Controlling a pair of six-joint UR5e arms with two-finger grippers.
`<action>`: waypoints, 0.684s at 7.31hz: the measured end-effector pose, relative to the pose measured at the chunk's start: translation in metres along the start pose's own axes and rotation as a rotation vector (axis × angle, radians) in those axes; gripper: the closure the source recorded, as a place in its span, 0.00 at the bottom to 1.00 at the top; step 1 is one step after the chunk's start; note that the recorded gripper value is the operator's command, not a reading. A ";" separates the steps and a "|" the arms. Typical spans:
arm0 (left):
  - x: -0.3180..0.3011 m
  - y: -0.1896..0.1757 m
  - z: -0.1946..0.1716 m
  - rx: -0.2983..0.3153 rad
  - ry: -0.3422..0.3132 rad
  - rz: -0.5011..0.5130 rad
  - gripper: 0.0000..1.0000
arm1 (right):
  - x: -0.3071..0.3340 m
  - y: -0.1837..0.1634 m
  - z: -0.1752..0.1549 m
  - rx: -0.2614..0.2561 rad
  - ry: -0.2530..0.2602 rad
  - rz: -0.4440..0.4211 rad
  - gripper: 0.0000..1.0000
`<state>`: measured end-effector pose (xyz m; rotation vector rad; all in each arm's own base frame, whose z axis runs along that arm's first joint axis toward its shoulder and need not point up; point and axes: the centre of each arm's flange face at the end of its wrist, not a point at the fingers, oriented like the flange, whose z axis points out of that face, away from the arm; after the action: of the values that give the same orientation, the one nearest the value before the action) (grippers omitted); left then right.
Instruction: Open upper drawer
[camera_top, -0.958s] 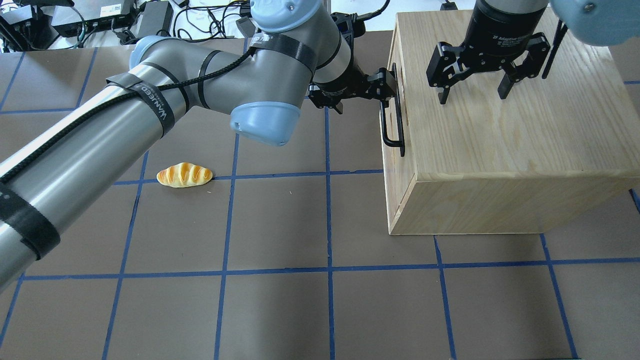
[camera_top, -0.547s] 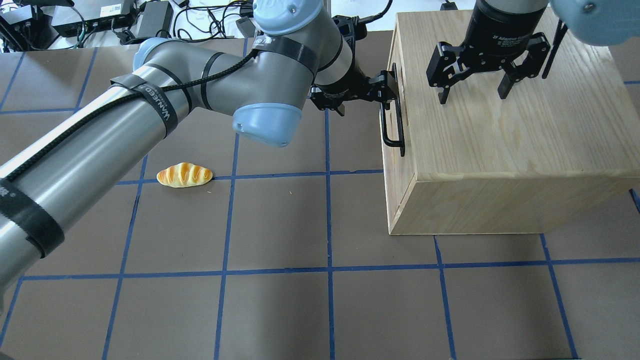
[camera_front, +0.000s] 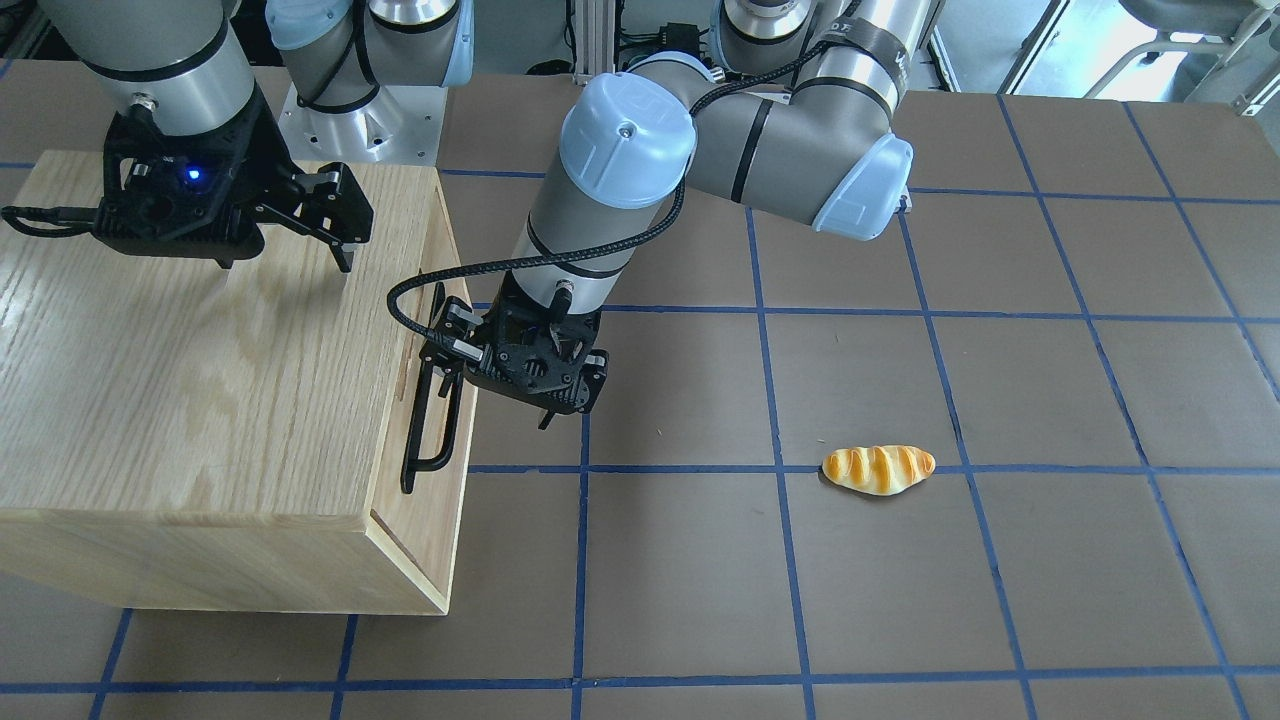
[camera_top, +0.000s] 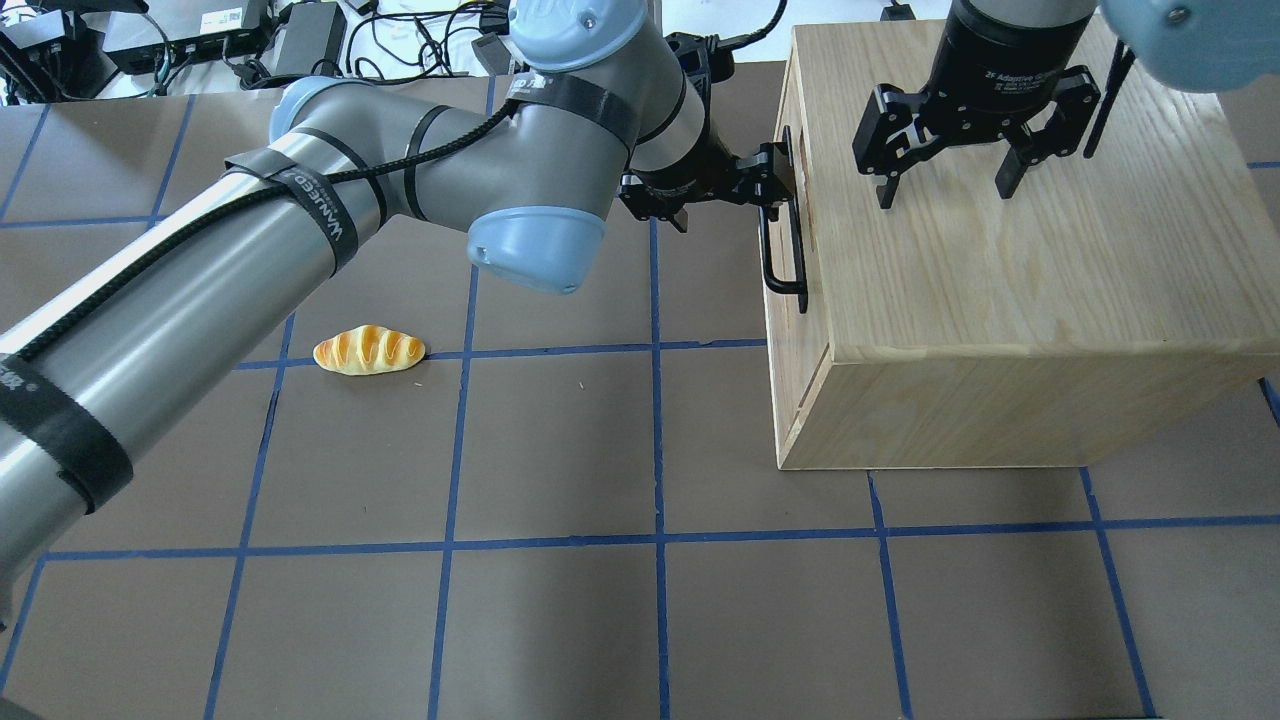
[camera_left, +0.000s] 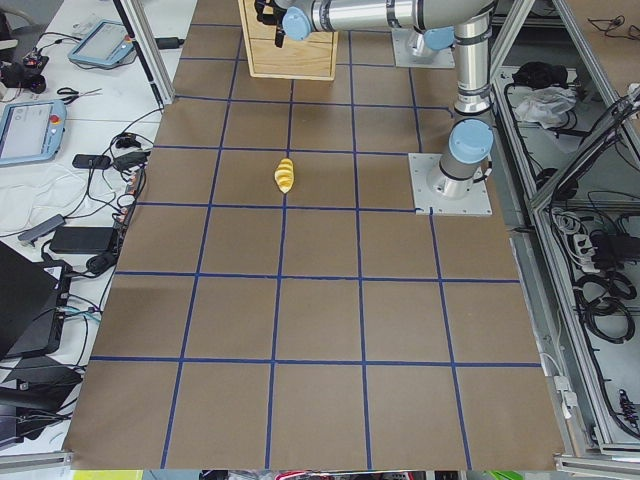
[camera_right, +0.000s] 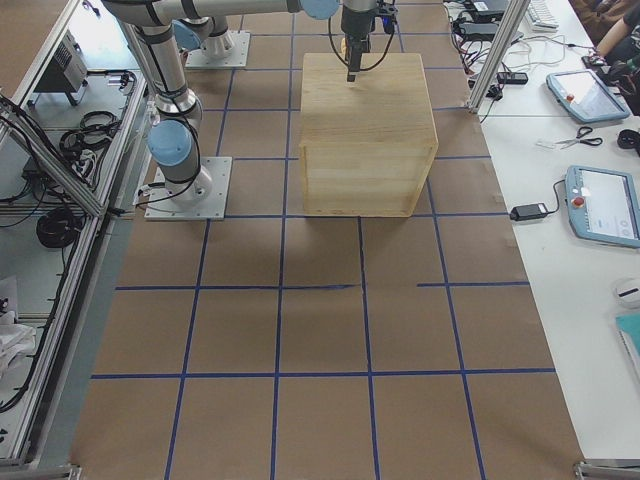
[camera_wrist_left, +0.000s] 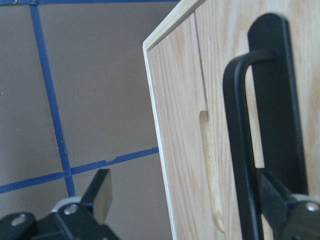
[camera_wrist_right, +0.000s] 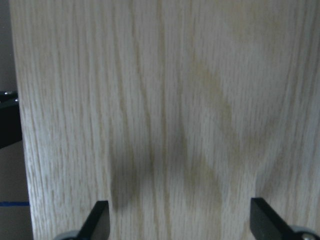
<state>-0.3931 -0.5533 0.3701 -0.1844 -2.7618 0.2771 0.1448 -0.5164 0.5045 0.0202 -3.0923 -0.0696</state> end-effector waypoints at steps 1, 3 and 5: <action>-0.003 -0.001 0.000 0.005 -0.020 0.004 0.00 | 0.000 0.000 0.000 0.000 0.000 0.000 0.00; -0.005 -0.002 -0.007 0.015 -0.043 0.008 0.00 | 0.000 0.000 0.000 0.001 0.000 0.001 0.00; -0.007 -0.002 -0.015 0.020 -0.053 0.008 0.00 | 0.000 0.000 0.000 0.001 0.000 0.000 0.00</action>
<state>-0.3816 -0.5540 0.3815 -0.1861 -2.8105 0.3159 0.1446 -0.5165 0.5049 0.0203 -3.0923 -0.0684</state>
